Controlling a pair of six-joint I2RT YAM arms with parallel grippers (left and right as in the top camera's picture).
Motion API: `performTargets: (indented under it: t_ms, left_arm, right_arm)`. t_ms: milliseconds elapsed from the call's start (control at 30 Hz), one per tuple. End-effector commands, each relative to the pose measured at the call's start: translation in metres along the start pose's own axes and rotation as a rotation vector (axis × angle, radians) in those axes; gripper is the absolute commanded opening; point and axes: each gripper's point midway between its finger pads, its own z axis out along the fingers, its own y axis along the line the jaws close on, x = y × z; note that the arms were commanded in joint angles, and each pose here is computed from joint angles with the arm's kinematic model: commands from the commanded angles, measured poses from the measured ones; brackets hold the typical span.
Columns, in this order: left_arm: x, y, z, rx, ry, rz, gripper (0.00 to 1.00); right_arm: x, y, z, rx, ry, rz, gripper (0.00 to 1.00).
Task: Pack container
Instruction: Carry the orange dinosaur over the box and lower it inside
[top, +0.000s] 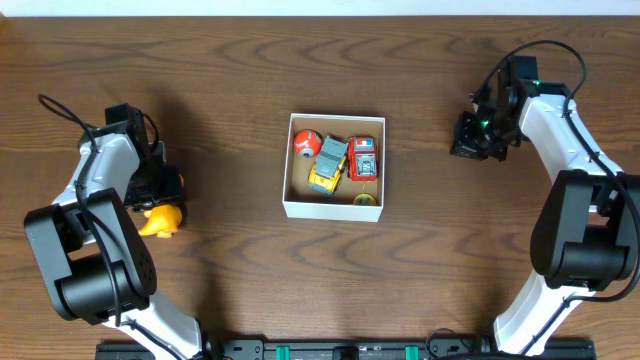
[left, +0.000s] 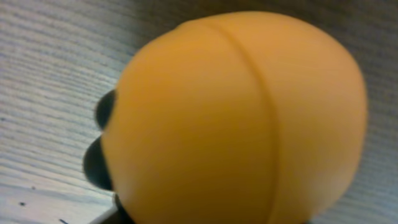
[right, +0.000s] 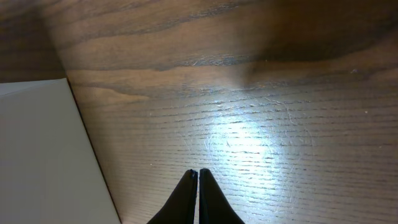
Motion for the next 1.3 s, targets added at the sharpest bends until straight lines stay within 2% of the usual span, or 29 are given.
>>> performTargets:
  t_ms: [0, 133, 300, 467, 633, 733, 867, 967, 1067, 1267]
  left_arm:
    - [0.002, 0.0, 0.003, 0.008, 0.014, -0.003, 0.22]
    - [0.0, -0.002, 0.0, 0.021, 0.006, -0.035, 0.06]
    - [-0.014, -0.026, -0.033, 0.167, -0.064, -0.034, 0.06]
    - [-0.033, -0.062, -0.109, 0.345, -0.242, 0.03, 0.06]
    - [-0.032, -0.118, -0.194, 0.375, -0.508, 0.312, 0.06]
    - [-0.015, -0.169, -0.231, 0.376, -0.655, 0.599, 0.06]
    - [0.017, -0.237, -0.249, 0.392, -0.75, 0.945, 0.06]
    - [0.039, -0.275, -0.244, 0.406, -0.753, 1.129, 0.06]
    - [0.056, -0.304, -0.228, 0.423, -0.71, 1.243, 0.06]
    - [0.065, -0.335, -0.177, 0.433, -0.564, 1.316, 0.06]
  right_arm:
    - [-0.001, 0.005, -0.008, -0.004, -0.022, -0.029, 0.05]
    - [-0.001, 0.006, -0.008, -0.004, -0.021, -0.029, 0.05]
    - [-0.001, 0.005, -0.008, -0.003, -0.022, -0.029, 0.06]
    - [-0.001, 0.004, -0.008, 0.006, -0.024, -0.029, 0.06]
    - [-0.001, 0.004, -0.008, 0.006, -0.024, -0.029, 0.06]
    - [-0.001, 0.004, -0.008, 0.006, -0.024, -0.029, 0.06]
    - [-0.001, 0.004, -0.008, 0.006, -0.024, -0.029, 0.06]
    - [0.0, 0.003, -0.008, 0.007, -0.021, -0.027, 0.06]
    - [0.001, 0.003, -0.008, 0.008, -0.016, -0.026, 0.05]
    - [0.002, 0.003, -0.008, 0.009, -0.009, -0.024, 0.06]
